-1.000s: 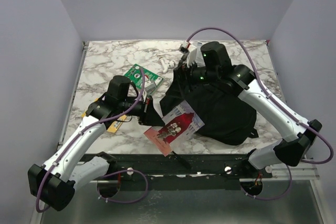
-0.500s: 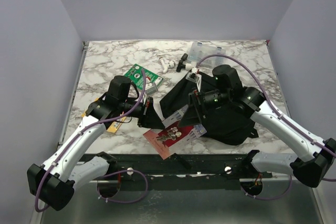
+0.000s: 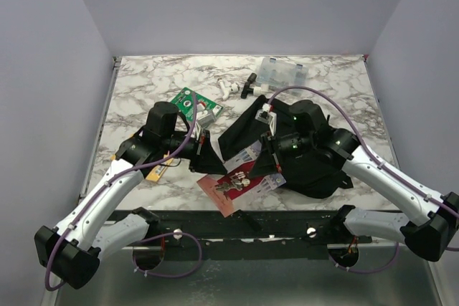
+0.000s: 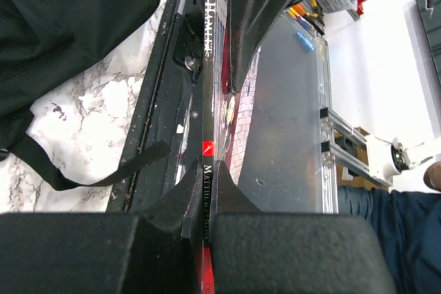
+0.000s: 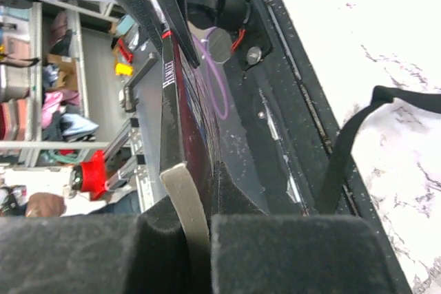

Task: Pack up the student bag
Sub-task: Pick up the book from the center of the board.

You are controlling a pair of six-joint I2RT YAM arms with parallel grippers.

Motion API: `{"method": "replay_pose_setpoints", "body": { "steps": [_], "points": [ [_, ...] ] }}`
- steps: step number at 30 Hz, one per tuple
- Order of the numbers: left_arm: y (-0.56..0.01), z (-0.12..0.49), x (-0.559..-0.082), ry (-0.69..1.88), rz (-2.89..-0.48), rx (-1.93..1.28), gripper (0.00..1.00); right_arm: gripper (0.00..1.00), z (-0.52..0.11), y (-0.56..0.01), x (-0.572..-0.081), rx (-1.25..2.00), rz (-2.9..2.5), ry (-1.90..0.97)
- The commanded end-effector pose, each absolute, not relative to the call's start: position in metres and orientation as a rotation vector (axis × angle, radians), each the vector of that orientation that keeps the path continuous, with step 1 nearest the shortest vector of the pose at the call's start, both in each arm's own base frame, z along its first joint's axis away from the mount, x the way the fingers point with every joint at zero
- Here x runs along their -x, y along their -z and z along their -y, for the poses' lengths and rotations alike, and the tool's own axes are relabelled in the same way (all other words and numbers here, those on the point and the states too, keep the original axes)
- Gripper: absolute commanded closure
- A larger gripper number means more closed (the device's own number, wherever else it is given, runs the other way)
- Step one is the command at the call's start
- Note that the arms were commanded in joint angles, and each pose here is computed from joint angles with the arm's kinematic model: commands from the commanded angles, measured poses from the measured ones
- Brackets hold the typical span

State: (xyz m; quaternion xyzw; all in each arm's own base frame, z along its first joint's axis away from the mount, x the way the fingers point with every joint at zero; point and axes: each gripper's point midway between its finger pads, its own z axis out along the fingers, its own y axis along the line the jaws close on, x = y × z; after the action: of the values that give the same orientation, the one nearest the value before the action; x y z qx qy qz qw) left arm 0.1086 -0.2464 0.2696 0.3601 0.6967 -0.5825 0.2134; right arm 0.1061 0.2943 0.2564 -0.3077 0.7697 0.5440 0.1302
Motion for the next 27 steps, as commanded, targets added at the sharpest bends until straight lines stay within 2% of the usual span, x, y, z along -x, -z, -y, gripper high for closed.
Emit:
{"method": "replay_pose_setpoints", "body": {
  "steps": [1, 2, 3, 5, 8, 12, 15, 18, 24, 27],
  "points": [
    [-0.286, 0.25, -0.131, 1.5, -1.922, -0.88, 1.0, 1.0, -0.281, -0.238, -0.141, 0.702, -2.315, -1.272],
    [-0.284, 0.249, -0.139, 1.456, -1.951, -0.823, 0.96, 1.0, -0.276, -0.235, -0.151, 0.654, -2.326, -1.187],
    [-0.283, 0.247, -0.146, 1.413, -1.976, -0.761, 0.88, 1.0, -0.268, -0.232, -0.165, 0.588, -2.344, -1.073],
    [-0.282, 0.239, -0.165, 1.282, -1.999, -0.627, 0.83, 1.0, -0.249, -0.231, -0.19, 0.459, -2.346, -0.864],
    [-0.286, 0.22, -0.192, 1.095, -1.99, -0.41, 0.55, 1.0, -0.216, -0.237, -0.223, 0.272, -2.29, -0.598],
    [-0.298, 0.204, -0.206, 1.002, -1.917, -0.259, 0.33, 1.0, -0.173, -0.254, -0.25, 0.068, -2.21, -0.323],
    [-0.3, 0.206, -0.21, 1.001, -1.883, -0.209, 0.3, 1.0, -0.13, -0.28, -0.262, -0.135, -2.09, -0.14],
    [-0.295, 0.234, -0.203, 1.086, -1.856, -0.24, 0.29, 1.0, -0.082, -0.31, -0.26, -0.335, -1.945, 0.028],
    [-0.287, 0.318, -0.178, 1.112, -1.695, -0.449, 0.27, 1.0, -0.001, -0.358, -0.23, -0.557, -1.712, 0.285],
    [-0.277, 0.366, -0.165, 1.095, -1.655, -0.575, 0.24, 1.0, 0.024, -0.377, -0.212, -0.616, -1.635, 0.319]
  ]
}}
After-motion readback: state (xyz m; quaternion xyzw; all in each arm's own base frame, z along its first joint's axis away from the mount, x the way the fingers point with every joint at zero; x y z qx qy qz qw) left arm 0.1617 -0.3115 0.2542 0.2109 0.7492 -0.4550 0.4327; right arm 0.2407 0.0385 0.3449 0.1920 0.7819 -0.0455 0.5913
